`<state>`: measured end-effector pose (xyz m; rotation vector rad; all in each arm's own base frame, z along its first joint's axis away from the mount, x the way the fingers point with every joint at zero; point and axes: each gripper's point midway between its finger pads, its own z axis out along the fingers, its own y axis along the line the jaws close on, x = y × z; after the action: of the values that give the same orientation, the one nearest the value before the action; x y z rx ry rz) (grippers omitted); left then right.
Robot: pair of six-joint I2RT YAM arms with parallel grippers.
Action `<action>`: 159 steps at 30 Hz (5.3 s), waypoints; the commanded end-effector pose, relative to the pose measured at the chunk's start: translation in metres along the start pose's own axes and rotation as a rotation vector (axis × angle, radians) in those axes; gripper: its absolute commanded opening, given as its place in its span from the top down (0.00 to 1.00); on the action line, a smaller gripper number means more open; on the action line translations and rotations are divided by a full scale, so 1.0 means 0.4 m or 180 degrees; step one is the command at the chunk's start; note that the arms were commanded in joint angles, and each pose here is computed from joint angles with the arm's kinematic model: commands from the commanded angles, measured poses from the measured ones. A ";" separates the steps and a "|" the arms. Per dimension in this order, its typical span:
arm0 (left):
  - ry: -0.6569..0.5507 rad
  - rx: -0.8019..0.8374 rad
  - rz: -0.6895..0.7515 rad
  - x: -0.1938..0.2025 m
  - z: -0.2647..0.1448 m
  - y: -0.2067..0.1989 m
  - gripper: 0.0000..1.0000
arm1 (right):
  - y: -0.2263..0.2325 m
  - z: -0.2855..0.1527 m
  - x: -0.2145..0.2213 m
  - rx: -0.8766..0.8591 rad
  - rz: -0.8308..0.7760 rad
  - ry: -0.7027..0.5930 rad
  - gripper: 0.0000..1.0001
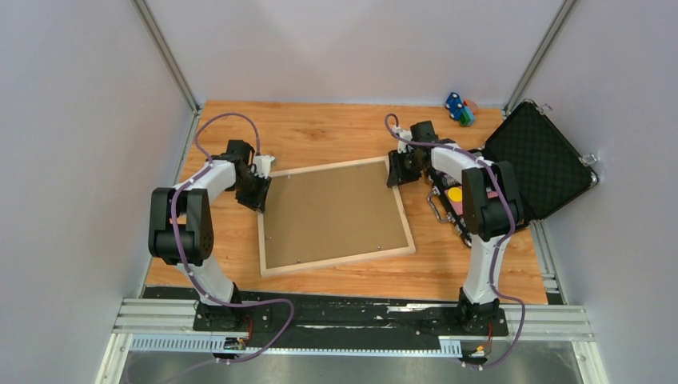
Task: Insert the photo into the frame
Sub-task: Install the photo frame at the center of the board, then turn over the photo frame at the center of the board.
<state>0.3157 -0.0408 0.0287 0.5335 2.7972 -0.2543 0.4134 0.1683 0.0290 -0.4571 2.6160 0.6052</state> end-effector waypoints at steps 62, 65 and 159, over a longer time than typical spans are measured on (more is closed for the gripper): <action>0.0139 0.0214 0.0043 0.022 0.031 -0.021 0.69 | -0.069 -0.010 -0.036 0.0266 0.0658 -0.0489 0.85; 0.0136 0.0222 0.0035 0.021 0.031 -0.022 0.69 | -0.071 -0.014 -0.039 0.0183 0.0747 -0.0491 0.85; -0.0845 -0.0215 0.0197 -0.097 -0.236 -0.030 0.00 | 0.414 -0.081 0.475 -0.0579 -0.3717 0.0298 0.73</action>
<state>0.3199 -0.0394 0.1228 0.5271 2.5596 -0.1814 0.1790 0.2447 0.0269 -1.8603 1.8838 0.3639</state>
